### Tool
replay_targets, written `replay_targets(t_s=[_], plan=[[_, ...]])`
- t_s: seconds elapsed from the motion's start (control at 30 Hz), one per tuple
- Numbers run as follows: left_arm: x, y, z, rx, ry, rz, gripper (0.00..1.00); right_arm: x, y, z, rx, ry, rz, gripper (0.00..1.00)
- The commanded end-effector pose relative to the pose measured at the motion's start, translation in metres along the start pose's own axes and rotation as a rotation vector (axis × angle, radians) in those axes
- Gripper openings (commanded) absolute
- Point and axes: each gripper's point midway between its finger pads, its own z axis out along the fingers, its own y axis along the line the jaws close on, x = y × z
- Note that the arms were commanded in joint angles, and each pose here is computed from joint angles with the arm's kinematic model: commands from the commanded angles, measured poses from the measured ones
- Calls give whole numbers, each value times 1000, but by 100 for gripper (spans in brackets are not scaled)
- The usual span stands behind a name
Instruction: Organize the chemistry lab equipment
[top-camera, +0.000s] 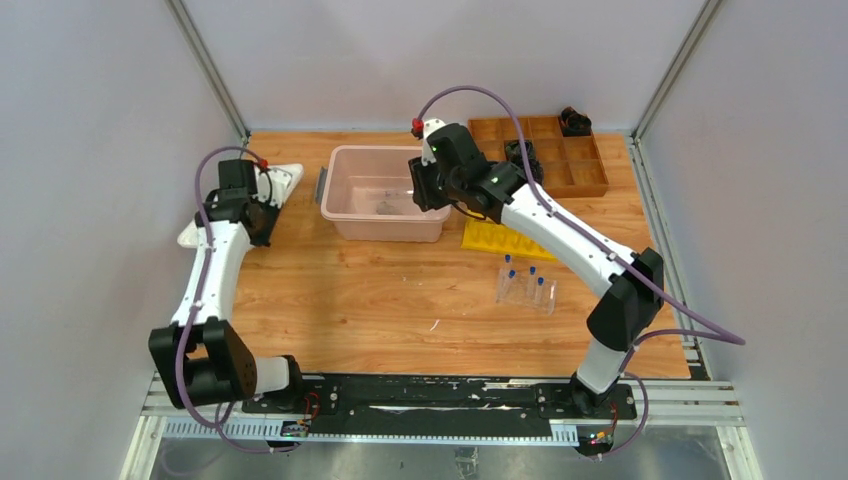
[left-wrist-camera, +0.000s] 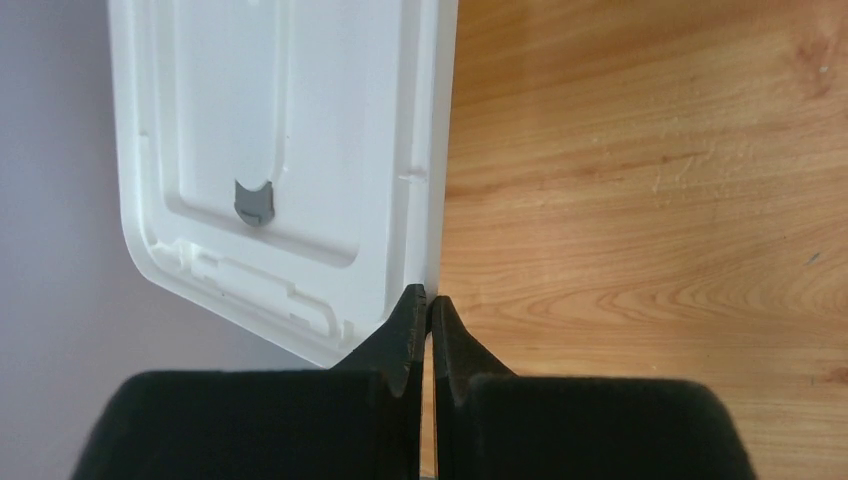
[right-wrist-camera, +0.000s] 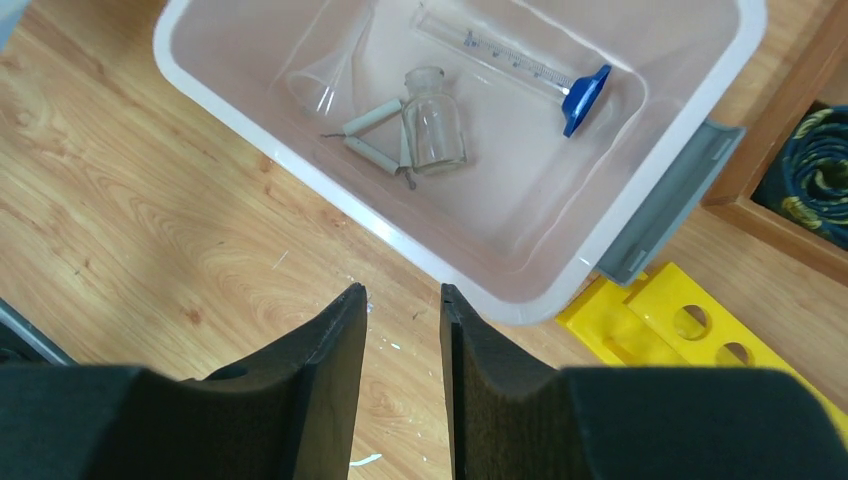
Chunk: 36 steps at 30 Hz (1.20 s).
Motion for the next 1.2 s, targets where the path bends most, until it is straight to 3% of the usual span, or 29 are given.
replay_targets(t_s=[0.0,0.2,0.37,0.47,0.77,1.0,1.17], plan=[[-22,28,-63,-104,-101,47,0,-22,4,-28,-12,-84,-39,38],[-24,8,-120,-50,-190,215,0,-47,33,-52,-207,-265,-247,48],[-25,-21,-162,1,-270,452,0,-73,69,-99,-357,-564,-586,70],[-25,-37,-180,59,-317,557,0,-76,92,-111,-325,-702,-856,85],[-37,-67,-204,167,-372,711,0,-23,160,-83,-333,-710,-1334,95],[-38,-80,-209,203,-390,769,0,-18,181,-45,-237,-688,-1476,94],[-38,-84,-213,224,-405,785,0,-12,177,-10,-178,-623,-1538,89]])
